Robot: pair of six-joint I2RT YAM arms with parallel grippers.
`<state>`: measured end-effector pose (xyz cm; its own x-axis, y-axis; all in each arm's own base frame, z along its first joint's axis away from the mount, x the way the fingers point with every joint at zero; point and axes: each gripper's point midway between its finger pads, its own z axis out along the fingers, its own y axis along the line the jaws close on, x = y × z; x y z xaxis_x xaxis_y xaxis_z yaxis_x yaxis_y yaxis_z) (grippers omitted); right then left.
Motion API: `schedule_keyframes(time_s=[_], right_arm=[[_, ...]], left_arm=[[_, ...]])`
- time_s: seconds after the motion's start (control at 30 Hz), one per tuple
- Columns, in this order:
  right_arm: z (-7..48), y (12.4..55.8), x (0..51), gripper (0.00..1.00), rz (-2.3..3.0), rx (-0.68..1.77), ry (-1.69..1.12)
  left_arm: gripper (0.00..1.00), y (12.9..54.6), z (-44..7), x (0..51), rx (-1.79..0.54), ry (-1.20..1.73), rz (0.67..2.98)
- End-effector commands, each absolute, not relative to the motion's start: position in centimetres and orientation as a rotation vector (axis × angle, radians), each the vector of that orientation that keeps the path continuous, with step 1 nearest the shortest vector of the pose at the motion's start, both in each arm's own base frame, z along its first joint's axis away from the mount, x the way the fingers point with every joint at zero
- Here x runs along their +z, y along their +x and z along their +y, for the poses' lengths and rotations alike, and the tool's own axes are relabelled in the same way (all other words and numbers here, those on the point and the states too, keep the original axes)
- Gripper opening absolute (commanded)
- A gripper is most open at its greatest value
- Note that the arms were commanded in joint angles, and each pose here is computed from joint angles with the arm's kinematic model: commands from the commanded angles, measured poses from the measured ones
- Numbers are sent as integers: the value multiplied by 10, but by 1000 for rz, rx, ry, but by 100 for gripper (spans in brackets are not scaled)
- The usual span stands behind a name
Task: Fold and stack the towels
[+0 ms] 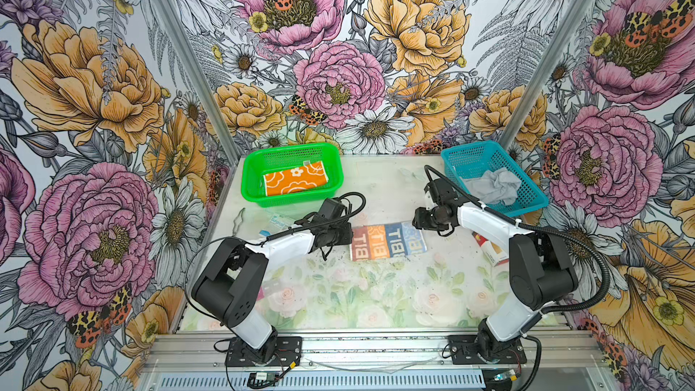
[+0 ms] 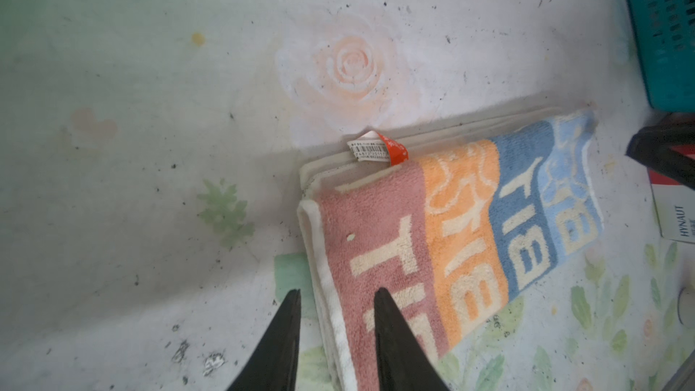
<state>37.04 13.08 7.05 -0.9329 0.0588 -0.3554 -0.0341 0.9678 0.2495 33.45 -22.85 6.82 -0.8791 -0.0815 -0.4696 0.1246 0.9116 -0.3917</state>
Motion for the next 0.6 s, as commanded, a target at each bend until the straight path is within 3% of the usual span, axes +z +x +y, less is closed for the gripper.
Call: schedule_keyframes(time_s=[0.0,0.33,0.57], right_arm=[[129,394,84,53,2669,327,5],[125,397,63,53,2707,332,11],[131,400,54,46,2724,370,5]], left_arm=[[34,356,-235,76,-610,-27,2528],[31,369,-246,65,-632,-32,2544],[0,373,-250,73,-648,-21,2528]])
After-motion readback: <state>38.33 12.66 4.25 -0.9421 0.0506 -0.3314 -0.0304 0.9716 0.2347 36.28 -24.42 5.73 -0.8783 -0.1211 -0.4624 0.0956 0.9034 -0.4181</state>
